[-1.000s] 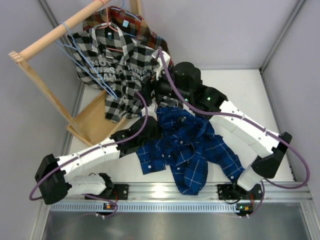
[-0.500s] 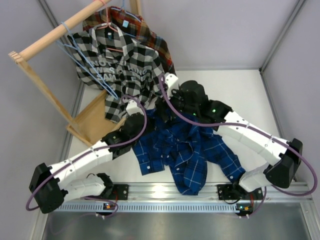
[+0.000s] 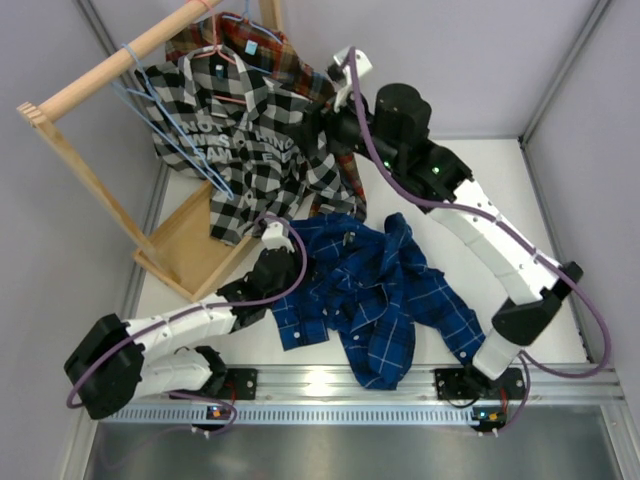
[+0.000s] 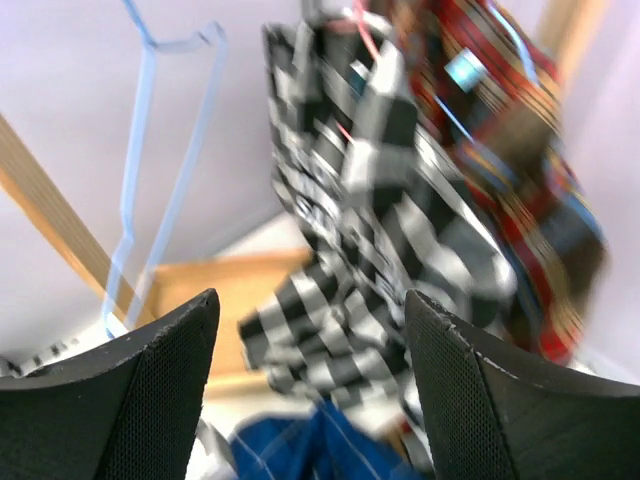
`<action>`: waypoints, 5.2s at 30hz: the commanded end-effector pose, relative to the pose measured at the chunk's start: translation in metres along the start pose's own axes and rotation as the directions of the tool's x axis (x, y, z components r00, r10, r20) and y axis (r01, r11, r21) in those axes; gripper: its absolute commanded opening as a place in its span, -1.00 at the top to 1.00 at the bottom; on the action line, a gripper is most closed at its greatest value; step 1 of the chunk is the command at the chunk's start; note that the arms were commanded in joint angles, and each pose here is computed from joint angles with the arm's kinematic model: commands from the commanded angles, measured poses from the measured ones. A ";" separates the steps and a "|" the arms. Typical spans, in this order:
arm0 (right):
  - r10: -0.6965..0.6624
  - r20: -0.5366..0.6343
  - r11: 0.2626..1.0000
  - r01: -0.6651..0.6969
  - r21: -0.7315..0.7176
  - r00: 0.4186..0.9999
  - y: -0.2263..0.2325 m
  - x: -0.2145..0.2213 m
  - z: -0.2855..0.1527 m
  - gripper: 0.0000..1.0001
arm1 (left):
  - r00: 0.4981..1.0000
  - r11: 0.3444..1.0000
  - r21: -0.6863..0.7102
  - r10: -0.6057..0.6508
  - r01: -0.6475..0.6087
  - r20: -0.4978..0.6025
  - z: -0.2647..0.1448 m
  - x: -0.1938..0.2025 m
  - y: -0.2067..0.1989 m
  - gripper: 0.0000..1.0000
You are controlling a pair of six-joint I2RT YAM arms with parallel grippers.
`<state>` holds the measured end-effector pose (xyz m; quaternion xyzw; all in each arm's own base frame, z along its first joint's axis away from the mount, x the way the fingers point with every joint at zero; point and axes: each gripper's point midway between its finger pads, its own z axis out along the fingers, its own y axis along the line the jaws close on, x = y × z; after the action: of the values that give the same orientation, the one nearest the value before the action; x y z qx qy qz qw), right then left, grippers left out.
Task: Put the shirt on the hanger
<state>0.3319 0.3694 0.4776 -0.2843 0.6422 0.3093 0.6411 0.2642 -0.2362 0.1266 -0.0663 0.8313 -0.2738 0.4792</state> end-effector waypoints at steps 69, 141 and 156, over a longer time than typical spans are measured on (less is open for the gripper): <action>0.012 0.268 0.982 0.039 -0.184 0.963 0.130 0.007 0.140 1.00 | 0.998 0.993 0.108 0.041 -0.036 -0.043 0.018 0.026 -0.011 1.00; 0.234 -0.276 0.966 -0.191 0.173 0.932 0.003 0.154 -0.345 1.00 | 0.994 0.999 0.010 0.033 -0.032 -0.104 0.054 -0.097 -0.076 1.00; 0.292 -0.276 0.938 -0.218 0.270 0.916 -0.020 0.197 -0.301 1.00 | 0.962 0.892 0.447 0.170 -0.058 -0.215 0.011 -0.075 -0.156 1.00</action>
<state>0.1246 0.1243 0.2515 -0.1939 0.8287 0.2528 0.4602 0.3202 -0.3215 0.2139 0.0419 0.8552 -0.3531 0.3771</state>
